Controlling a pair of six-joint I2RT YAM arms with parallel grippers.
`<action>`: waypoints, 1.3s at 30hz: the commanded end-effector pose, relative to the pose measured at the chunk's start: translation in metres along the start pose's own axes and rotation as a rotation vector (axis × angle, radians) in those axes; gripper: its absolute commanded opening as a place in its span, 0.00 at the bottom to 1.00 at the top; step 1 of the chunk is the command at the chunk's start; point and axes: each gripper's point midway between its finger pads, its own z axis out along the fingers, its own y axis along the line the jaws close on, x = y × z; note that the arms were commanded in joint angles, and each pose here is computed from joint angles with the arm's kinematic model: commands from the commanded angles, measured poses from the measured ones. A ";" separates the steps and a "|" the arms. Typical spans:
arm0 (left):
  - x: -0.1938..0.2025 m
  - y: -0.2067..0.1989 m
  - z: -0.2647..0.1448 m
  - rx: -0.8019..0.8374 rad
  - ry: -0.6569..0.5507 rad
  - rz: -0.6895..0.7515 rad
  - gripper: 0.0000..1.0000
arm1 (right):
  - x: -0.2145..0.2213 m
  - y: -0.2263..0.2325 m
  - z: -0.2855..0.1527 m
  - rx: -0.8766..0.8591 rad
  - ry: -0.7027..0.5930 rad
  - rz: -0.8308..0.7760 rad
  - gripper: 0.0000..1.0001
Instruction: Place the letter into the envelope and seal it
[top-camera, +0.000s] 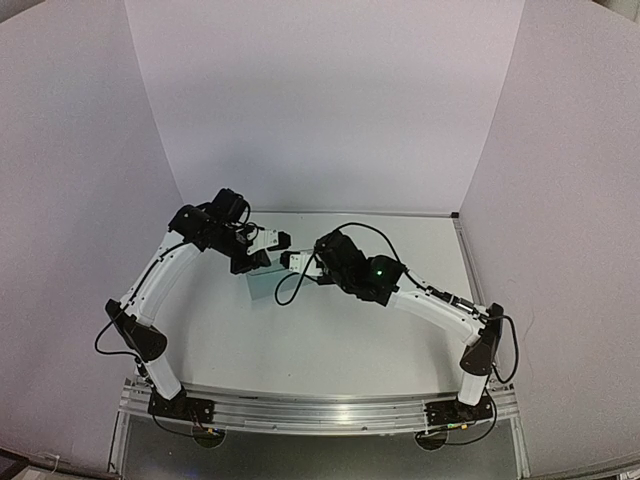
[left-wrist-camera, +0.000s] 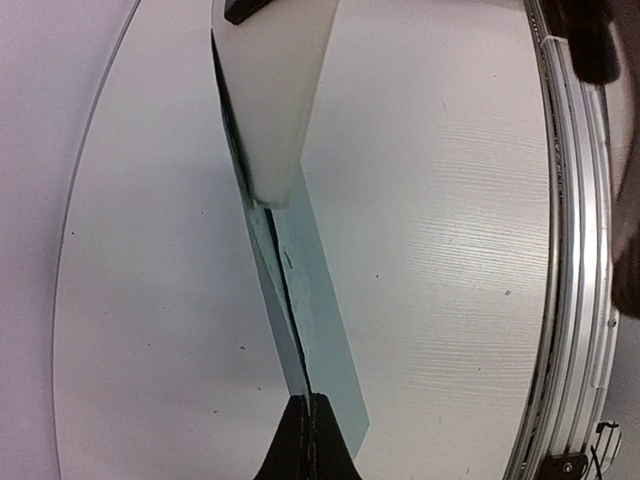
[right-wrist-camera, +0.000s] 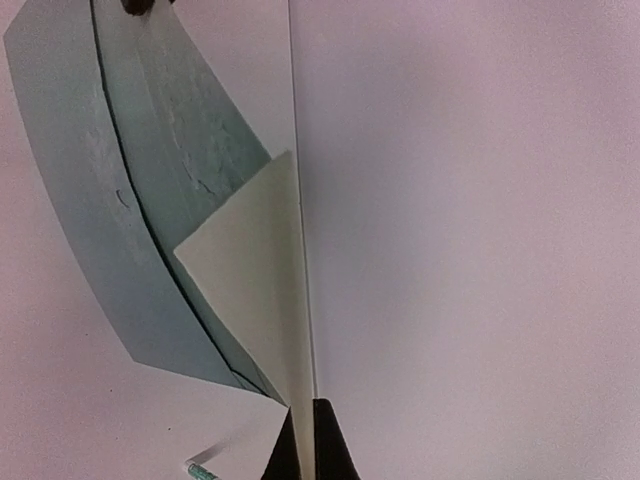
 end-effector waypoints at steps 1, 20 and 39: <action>0.010 -0.045 -0.016 0.186 0.060 -0.131 0.00 | 0.003 -0.007 -0.005 0.034 0.000 0.020 0.00; 0.002 -0.044 -0.014 0.181 0.002 -0.043 0.00 | -0.020 0.031 -0.001 -0.114 -0.145 -0.098 0.00; -0.017 -0.054 -0.020 0.213 -0.108 0.010 0.00 | -0.054 0.050 0.029 -0.179 -0.221 -0.171 0.00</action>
